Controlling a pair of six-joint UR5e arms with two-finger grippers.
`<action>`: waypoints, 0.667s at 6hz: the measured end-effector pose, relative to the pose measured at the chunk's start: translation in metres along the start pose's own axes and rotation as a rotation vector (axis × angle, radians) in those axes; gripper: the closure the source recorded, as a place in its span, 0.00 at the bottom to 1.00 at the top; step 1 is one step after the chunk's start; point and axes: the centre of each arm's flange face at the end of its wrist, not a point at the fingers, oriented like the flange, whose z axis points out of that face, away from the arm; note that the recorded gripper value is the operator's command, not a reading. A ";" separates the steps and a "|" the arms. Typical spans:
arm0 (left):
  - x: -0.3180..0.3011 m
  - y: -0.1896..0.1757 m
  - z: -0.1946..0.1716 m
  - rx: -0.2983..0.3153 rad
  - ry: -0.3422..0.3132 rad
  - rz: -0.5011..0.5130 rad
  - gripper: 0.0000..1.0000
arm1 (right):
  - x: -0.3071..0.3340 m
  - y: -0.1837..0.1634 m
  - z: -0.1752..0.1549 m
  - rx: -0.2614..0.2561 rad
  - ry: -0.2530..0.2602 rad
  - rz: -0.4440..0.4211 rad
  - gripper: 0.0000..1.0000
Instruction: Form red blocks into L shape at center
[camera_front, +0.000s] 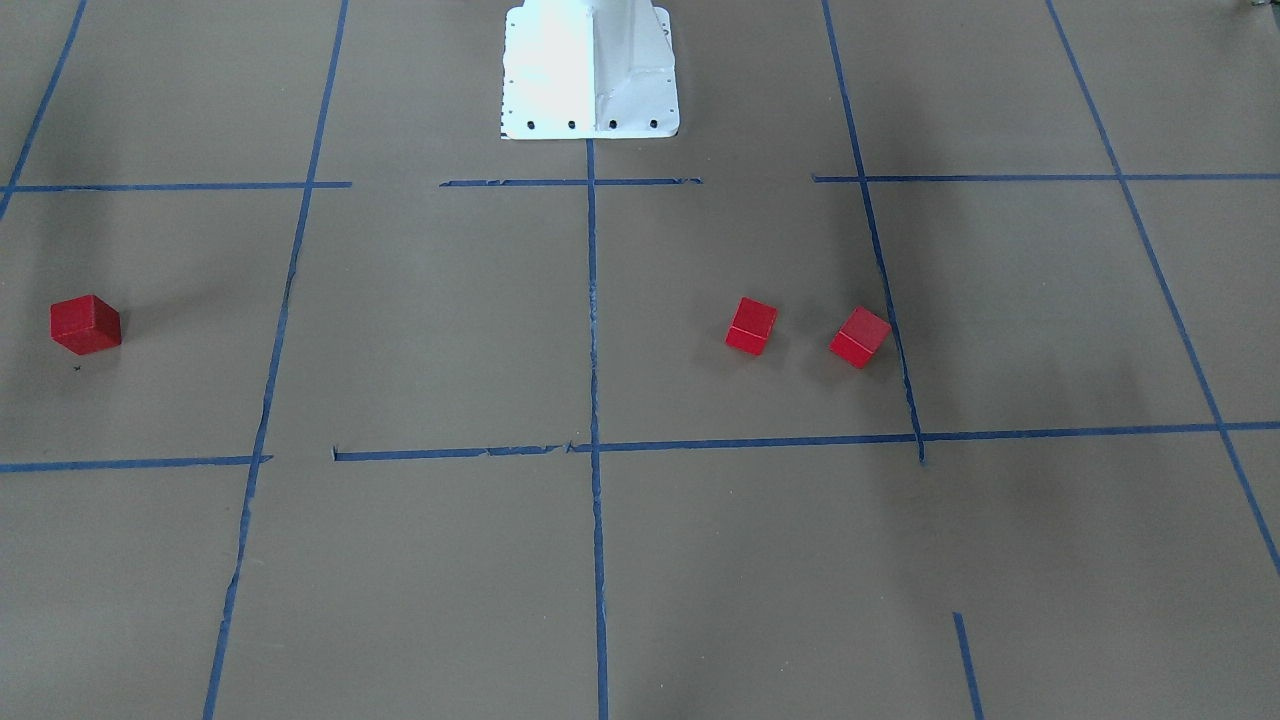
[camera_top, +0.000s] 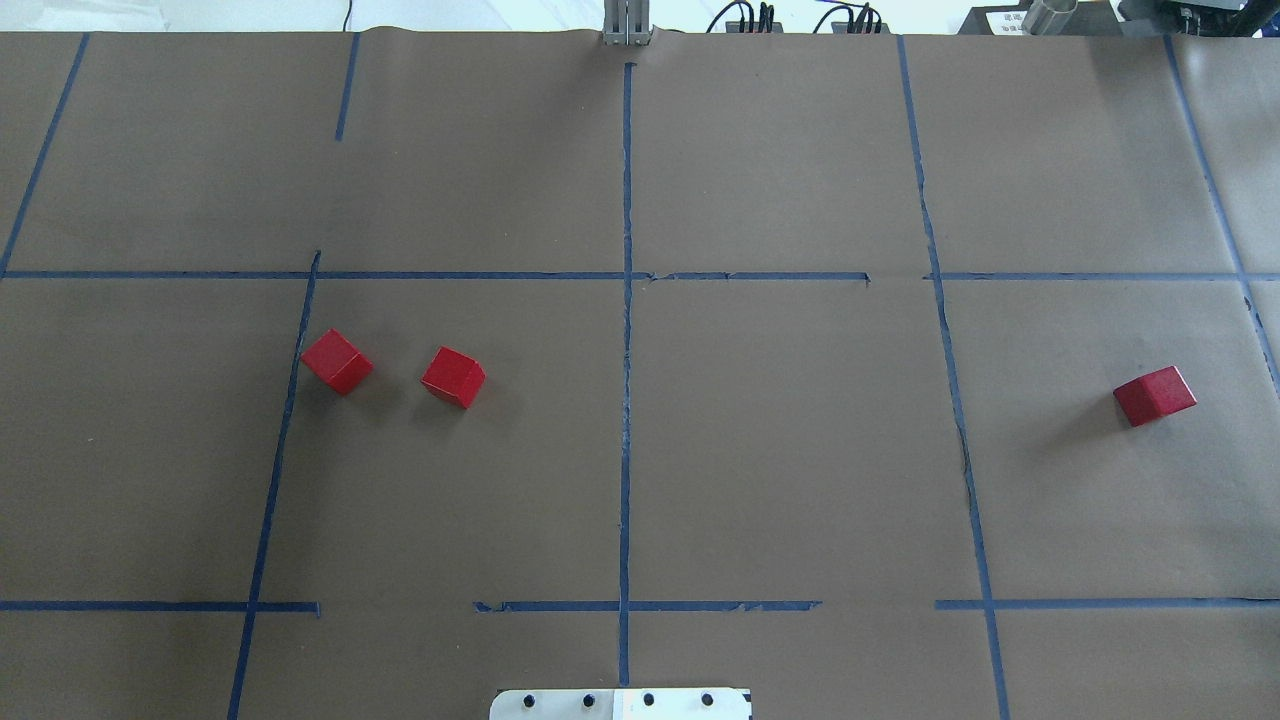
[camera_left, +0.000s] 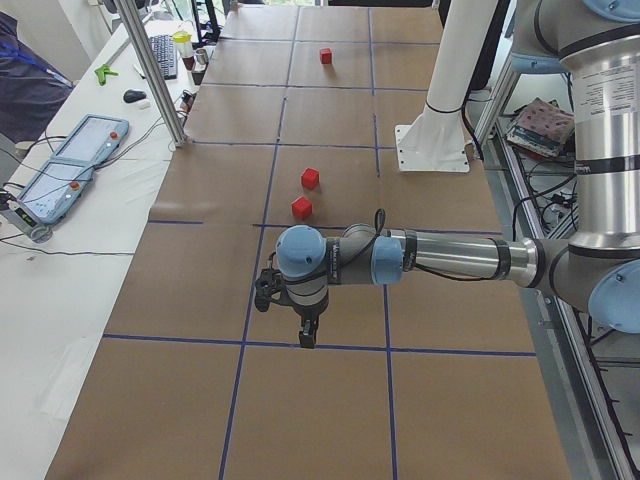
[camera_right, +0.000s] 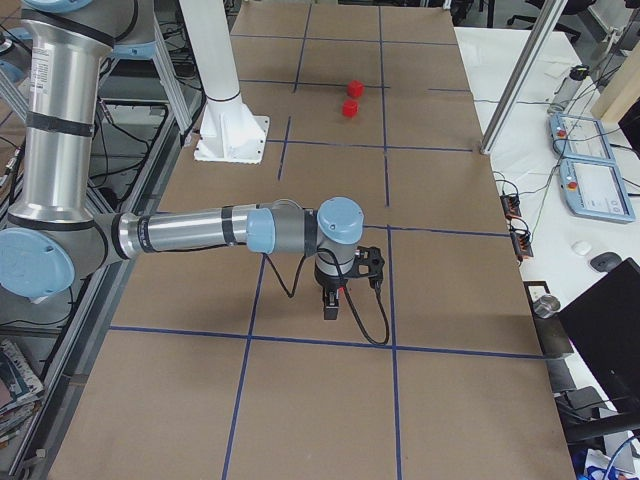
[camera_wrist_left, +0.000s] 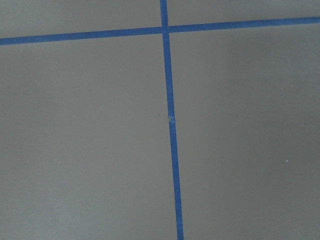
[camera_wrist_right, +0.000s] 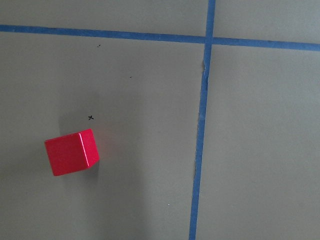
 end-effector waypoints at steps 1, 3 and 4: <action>0.001 -0.002 -0.001 0.002 0.000 0.005 0.00 | 0.000 0.000 -0.001 0.001 0.001 -0.001 0.00; 0.008 -0.008 -0.007 0.018 -0.010 0.030 0.00 | -0.019 -0.017 -0.009 0.025 0.001 -0.052 0.00; 0.015 -0.020 -0.015 0.037 -0.014 0.050 0.00 | -0.049 -0.035 -0.004 0.038 0.005 -0.139 0.00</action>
